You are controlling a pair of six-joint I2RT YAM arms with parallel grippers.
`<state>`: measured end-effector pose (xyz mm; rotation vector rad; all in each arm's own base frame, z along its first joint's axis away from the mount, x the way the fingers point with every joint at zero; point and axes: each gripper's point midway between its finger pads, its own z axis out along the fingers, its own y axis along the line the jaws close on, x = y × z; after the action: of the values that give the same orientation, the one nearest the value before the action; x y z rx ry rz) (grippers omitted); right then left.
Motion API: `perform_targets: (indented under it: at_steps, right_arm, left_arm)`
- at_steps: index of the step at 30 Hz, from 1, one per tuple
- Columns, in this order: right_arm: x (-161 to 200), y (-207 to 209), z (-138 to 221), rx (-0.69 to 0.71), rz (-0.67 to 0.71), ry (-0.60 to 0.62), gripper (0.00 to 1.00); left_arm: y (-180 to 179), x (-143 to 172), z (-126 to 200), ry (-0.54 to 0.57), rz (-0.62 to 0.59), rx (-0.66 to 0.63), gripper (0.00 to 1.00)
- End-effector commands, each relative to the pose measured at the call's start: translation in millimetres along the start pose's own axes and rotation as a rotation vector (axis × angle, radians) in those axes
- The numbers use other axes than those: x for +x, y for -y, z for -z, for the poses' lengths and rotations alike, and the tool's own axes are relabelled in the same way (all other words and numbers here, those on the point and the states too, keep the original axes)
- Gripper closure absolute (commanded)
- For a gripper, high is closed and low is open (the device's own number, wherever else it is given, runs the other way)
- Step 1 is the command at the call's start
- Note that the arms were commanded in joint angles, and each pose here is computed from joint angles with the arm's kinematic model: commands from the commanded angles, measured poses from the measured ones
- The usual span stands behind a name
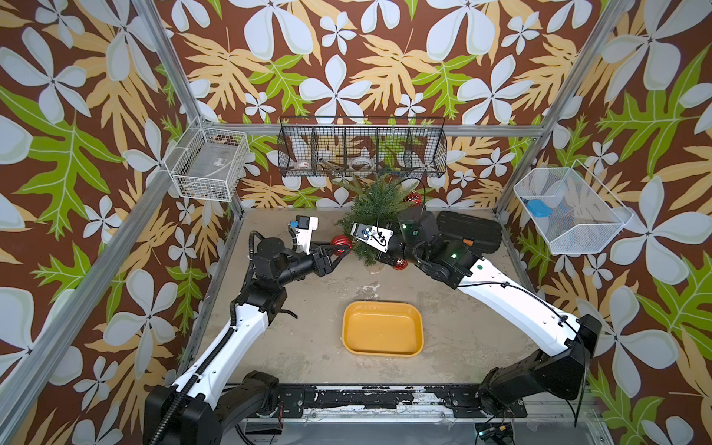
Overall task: Decorate the small christmas tree with ornaments
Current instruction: Hang an ornament on the christmas tree.
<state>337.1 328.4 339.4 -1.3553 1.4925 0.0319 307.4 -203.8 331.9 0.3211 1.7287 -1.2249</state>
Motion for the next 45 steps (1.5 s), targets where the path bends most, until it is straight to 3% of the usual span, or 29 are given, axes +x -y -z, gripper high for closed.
perform_targets:
  at_steps: [1, 25, 29, 34, 37, 45]
  right_arm:
    - [-4, 6, 2, 0.028, -0.003, 0.012, 0.99]
    - [19, 17, -16, 0.104, 0.022, -0.098, 0.99]
    - [17, 17, -15, 0.102, 0.022, -0.090, 0.99]
    - [14, 17, -13, 0.097, 0.017, -0.080, 0.99]
    - [14, 17, -12, 0.096, 0.018, -0.077, 0.99]
    - [16, 14, -13, 0.085, 0.023, -0.076, 0.99]
  left_arm:
    - [7, -4, 0, 0.011, -0.016, 0.036, 0.71]
    - [-17, 5, -11, -0.008, 0.048, -0.014, 0.67]
    - [-18, 9, -9, -0.015, 0.052, -0.020, 0.57]
    - [-17, 16, -5, -0.030, 0.059, -0.022, 0.30]
    - [-19, 20, -3, -0.039, 0.058, -0.039, 0.22]
    - [-30, 25, 4, -0.054, 0.038, -0.127, 0.17]
